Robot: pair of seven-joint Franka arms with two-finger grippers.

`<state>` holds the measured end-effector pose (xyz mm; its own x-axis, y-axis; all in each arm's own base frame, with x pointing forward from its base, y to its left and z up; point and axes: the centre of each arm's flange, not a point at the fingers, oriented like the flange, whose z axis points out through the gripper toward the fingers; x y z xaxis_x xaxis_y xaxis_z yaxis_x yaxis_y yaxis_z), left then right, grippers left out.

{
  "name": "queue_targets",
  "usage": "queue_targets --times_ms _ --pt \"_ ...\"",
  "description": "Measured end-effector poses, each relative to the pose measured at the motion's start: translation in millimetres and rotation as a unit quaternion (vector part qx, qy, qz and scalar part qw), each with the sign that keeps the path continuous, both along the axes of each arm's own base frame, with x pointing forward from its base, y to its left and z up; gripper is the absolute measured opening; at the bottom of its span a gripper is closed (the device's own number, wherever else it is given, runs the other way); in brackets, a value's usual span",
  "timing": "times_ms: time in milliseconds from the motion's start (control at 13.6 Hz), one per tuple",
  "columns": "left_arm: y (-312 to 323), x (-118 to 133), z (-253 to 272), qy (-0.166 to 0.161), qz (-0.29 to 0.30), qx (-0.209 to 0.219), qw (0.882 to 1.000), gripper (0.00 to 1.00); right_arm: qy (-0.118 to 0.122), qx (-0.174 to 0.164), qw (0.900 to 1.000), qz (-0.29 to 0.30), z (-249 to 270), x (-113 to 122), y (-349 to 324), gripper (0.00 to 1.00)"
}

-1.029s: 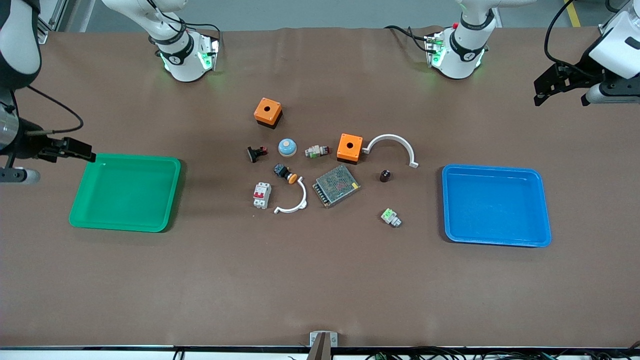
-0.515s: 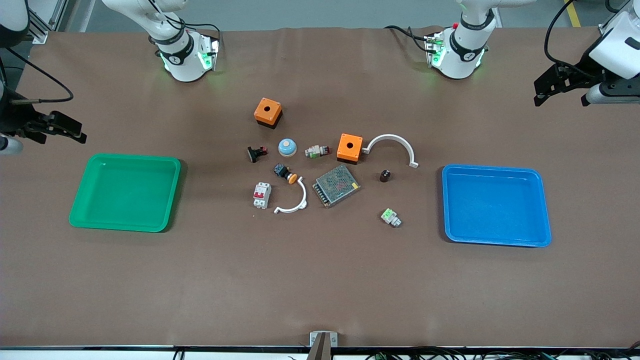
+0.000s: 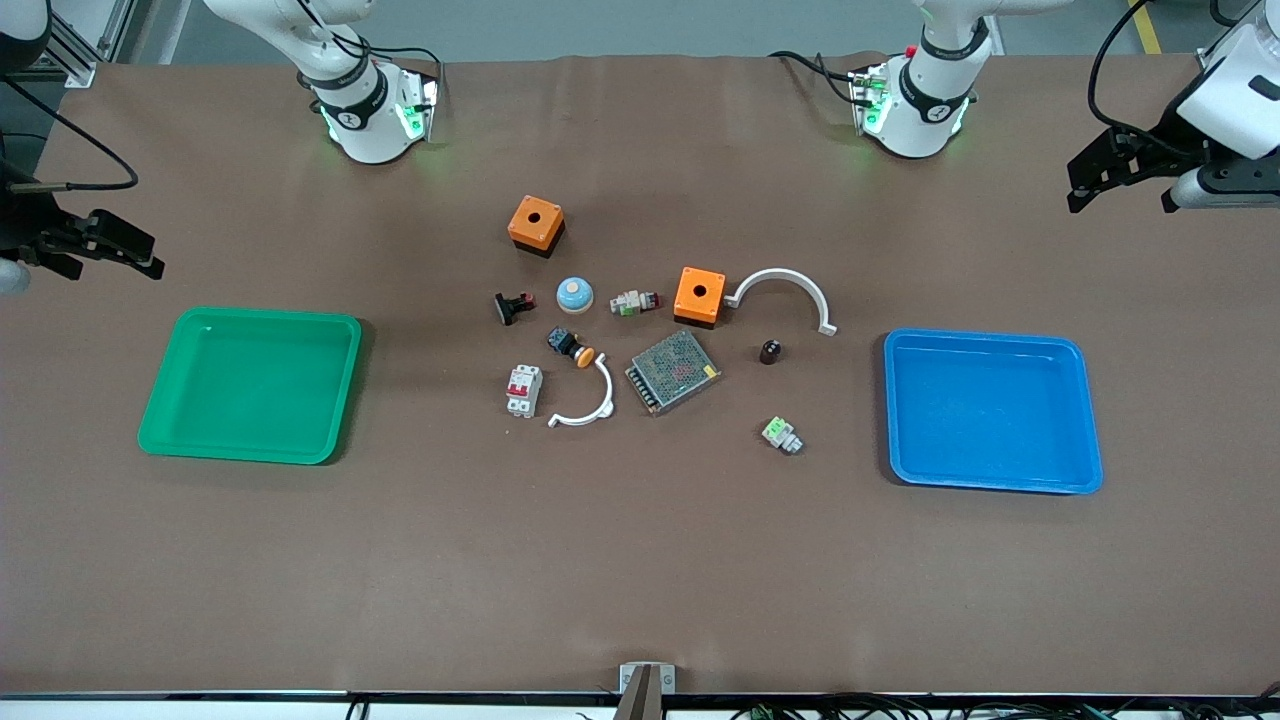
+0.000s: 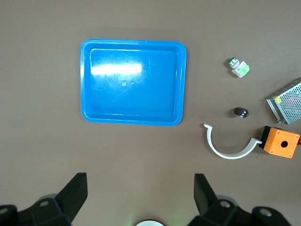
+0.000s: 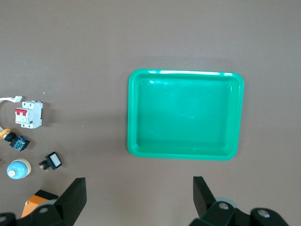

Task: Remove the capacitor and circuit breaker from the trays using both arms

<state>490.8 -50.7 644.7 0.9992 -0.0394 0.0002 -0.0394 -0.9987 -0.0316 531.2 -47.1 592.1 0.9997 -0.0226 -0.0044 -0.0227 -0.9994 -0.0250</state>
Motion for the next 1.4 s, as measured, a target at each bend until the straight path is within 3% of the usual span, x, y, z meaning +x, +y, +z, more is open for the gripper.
queue_targets --times_ms 662,1397 --pt "2.6 0.9 2.8 -0.002 0.003 -0.001 1.000 1.00 -0.020 -0.014 1.000 0.003 3.3 4.2 -2.1 1.00" --pt "6.2 13.3 1.3 -0.002 0.006 -0.001 1.000 1.00 -0.002 -0.010 1.000 0.004 -13.4 2.0 0.3 1.00"
